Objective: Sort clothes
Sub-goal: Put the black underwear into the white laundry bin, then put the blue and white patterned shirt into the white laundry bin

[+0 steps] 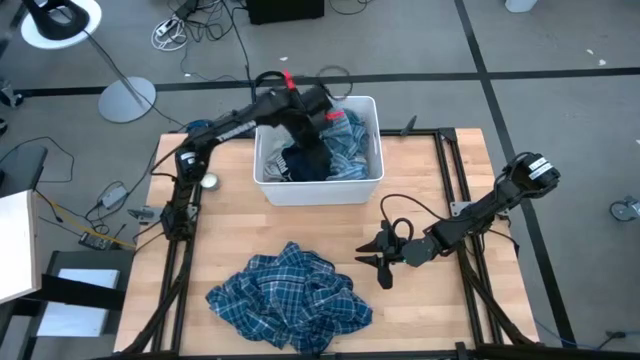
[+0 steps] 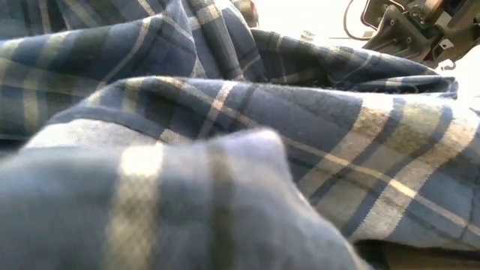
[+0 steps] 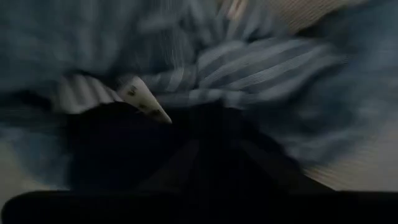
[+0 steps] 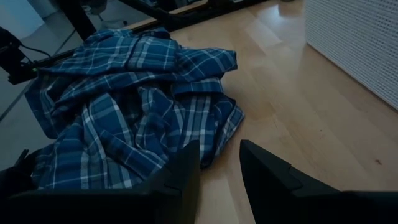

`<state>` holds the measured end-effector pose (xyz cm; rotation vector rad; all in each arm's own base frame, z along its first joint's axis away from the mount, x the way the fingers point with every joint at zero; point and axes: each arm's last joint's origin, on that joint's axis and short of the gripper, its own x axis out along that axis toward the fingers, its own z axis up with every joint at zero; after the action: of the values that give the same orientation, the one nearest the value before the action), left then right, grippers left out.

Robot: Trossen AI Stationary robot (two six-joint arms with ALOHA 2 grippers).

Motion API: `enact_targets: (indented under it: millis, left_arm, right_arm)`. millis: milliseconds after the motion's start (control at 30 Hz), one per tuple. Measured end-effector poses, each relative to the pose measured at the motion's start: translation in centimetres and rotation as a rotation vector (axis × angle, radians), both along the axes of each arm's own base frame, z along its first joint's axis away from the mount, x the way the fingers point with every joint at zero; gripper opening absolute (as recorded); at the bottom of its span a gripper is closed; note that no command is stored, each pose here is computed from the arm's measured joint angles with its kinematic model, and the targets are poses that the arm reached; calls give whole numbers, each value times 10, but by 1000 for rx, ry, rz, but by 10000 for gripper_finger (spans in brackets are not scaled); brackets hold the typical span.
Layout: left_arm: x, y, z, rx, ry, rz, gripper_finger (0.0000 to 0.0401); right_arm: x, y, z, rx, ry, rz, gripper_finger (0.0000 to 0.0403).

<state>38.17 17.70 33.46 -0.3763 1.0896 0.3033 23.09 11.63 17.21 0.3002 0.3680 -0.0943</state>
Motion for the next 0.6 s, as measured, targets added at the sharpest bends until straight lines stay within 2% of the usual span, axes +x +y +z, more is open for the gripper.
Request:
enact_targets:
  millis: [100, 167, 233, 367, 467, 600]
  left_arm:
    - [-11, -15, 47, 56, -62, -29, 115]
    - [-22, -32, 77, 120, -167, -56, 115]
    - [-39, -51, 100, 165, -265, -86, 115]
    - [-90, -91, 143, 273, -411, -99, 115]
    - [-127, -126, 161, 342, -550, -103, 115]
    - [-169, -167, 149, 352, -687, -153, 115]
  right_arm:
    - [0, 0, 0, 1, 1, 0, 115]
    - [0, 0, 0, 2, 2, 3, 115]
    - [0, 0, 0, 4, 3, 6, 115]
    - [0, 1, 0, 11, 6, 15, 115]
    - [0, 1, 0, 12, 4, 15, 115]
    - [0, 1, 0, 14, 0, 15, 115]
